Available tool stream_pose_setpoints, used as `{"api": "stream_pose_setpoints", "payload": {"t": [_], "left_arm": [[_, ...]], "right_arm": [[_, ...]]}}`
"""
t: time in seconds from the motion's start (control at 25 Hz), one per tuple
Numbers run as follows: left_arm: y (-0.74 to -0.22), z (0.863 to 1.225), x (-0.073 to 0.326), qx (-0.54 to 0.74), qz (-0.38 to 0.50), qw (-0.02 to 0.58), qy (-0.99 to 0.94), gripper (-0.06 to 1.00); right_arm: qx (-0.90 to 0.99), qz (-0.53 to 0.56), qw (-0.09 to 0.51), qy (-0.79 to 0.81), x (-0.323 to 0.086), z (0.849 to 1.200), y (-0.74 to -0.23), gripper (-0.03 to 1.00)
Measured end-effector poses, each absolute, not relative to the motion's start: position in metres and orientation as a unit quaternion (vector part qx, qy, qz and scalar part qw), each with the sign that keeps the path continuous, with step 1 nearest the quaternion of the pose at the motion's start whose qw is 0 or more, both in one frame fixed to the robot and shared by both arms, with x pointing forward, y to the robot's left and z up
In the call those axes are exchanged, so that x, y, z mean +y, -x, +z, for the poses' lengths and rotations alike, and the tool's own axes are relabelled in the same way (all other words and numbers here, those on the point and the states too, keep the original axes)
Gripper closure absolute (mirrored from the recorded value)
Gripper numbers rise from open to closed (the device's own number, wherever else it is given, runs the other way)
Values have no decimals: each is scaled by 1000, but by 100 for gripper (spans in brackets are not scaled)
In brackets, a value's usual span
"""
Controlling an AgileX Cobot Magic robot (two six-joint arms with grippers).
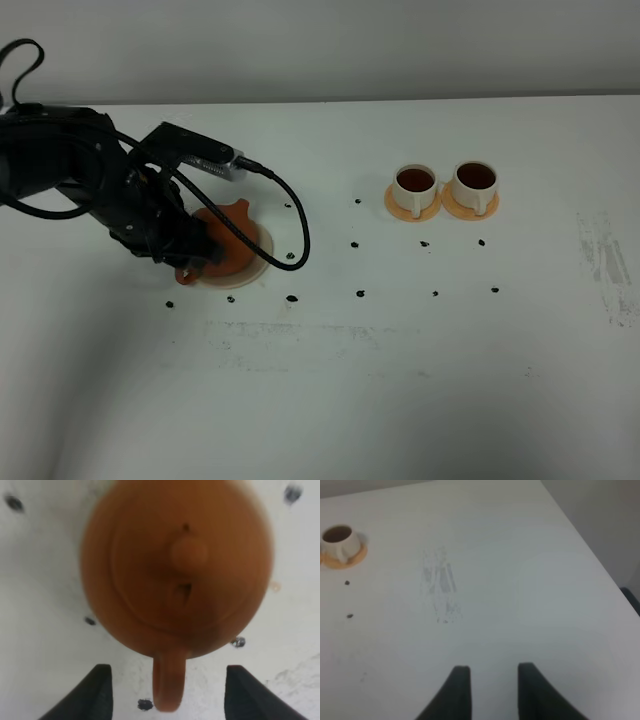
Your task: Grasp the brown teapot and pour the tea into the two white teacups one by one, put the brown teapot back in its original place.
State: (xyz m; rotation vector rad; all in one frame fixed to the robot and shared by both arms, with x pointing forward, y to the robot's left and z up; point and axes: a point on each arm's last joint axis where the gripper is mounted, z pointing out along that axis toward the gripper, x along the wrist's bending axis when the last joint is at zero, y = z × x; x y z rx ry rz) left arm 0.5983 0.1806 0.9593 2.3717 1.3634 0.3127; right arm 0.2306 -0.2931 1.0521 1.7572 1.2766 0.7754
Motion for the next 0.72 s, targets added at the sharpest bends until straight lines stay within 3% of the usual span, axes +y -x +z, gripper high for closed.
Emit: {"api": "stream_pose_setpoints", "payload": {"t": [0.24,0.48,0.72], "left_arm": [[-582,1017,212,497,175,241,-815,47],[-548,1056,268,547,206,242,-775,46],[-528,1082,292,567,234,251,-749,46]], "right_arm": [[506,307,406,-696,-293,1052,-231,75],[506,307,406,-696,-293,1052,-231,75],[506,307,406,-696,-293,1052,-231,75]]}}
